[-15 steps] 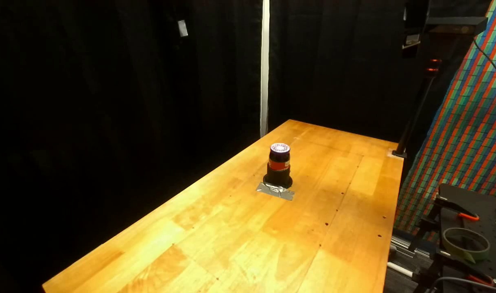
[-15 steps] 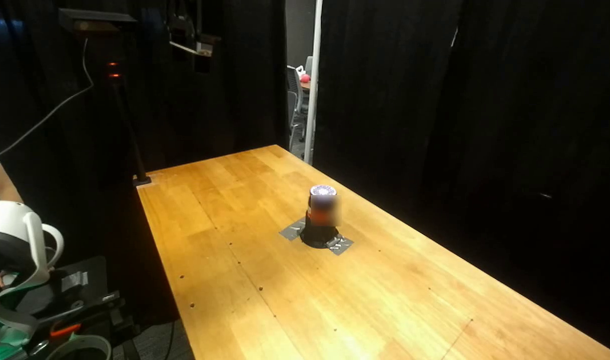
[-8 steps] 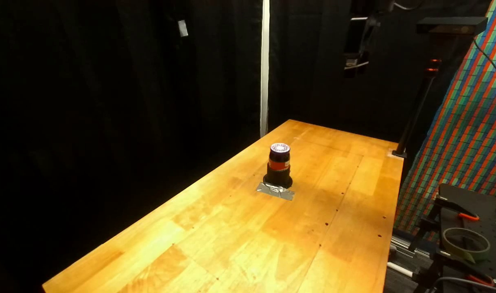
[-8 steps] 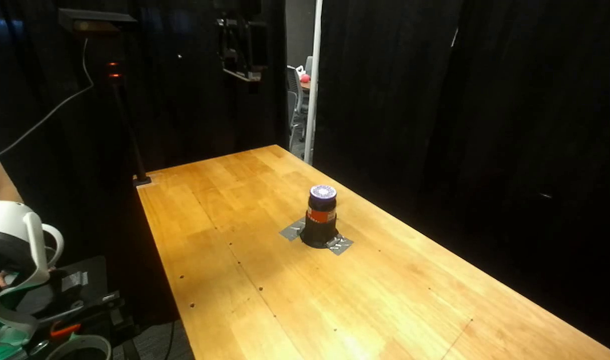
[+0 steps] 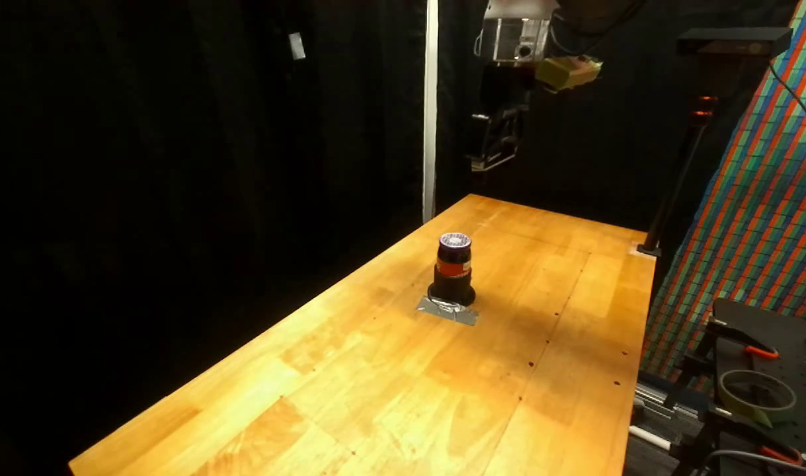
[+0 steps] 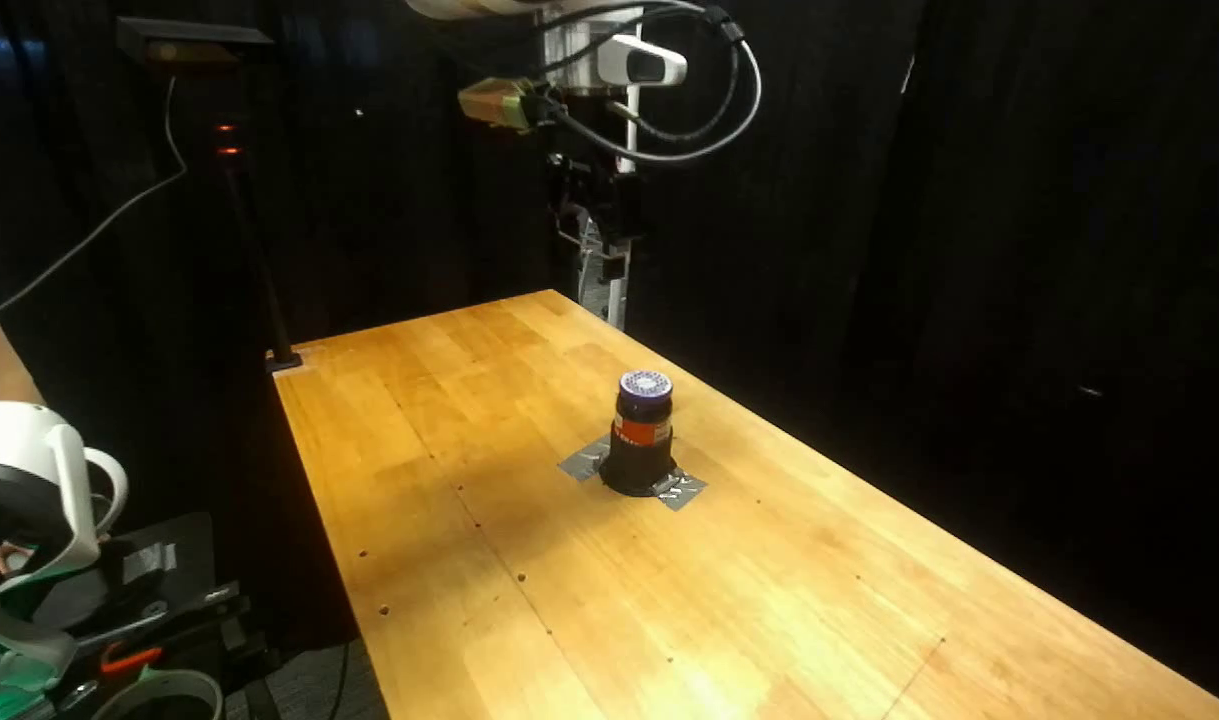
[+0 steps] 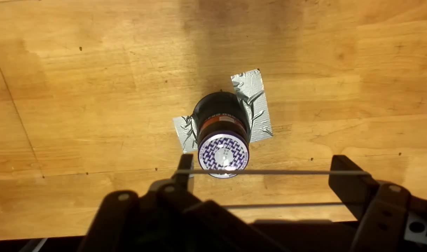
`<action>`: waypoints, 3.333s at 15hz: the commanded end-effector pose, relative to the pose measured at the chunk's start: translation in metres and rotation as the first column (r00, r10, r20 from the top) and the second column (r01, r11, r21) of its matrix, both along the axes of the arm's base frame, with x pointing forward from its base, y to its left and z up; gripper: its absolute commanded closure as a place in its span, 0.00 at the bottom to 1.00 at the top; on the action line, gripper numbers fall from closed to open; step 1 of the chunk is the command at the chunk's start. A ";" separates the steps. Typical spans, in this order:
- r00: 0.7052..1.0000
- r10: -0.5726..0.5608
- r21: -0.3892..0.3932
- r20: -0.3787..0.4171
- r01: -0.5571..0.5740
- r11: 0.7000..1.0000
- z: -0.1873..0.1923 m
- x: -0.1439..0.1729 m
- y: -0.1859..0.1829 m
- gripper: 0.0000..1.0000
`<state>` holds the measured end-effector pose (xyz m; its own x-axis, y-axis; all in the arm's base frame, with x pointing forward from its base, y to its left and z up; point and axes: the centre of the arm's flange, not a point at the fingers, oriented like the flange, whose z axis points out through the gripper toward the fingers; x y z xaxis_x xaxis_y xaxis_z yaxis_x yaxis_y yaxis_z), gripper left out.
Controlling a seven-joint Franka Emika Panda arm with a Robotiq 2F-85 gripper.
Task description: Put the rubber band around the brown cup
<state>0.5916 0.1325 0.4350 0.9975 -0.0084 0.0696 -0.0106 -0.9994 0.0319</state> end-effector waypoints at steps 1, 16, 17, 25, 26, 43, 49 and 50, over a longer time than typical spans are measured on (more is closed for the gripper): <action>1.000 -0.016 -0.021 0.017 0.016 1.000 -0.030 0.044 -0.003 0.00; 0.993 -0.020 0.026 0.119 0.017 1.000 -0.140 0.082 -0.022 0.00; 0.992 -0.020 0.028 0.122 0.016 0.999 -0.144 0.082 -0.022 0.00; 0.992 -0.026 0.059 0.125 0.019 0.998 -0.166 0.084 -0.022 0.00; 0.992 -0.027 0.057 0.122 0.020 0.998 -0.168 0.084 -0.022 0.00; 0.988 -0.088 0.092 0.129 0.076 0.993 -0.182 0.088 -0.035 0.00; 0.983 -0.093 0.092 0.160 0.079 0.993 -0.184 0.092 -0.037 0.00; 0.983 -0.092 0.090 0.159 0.078 0.993 -0.185 0.091 -0.037 0.00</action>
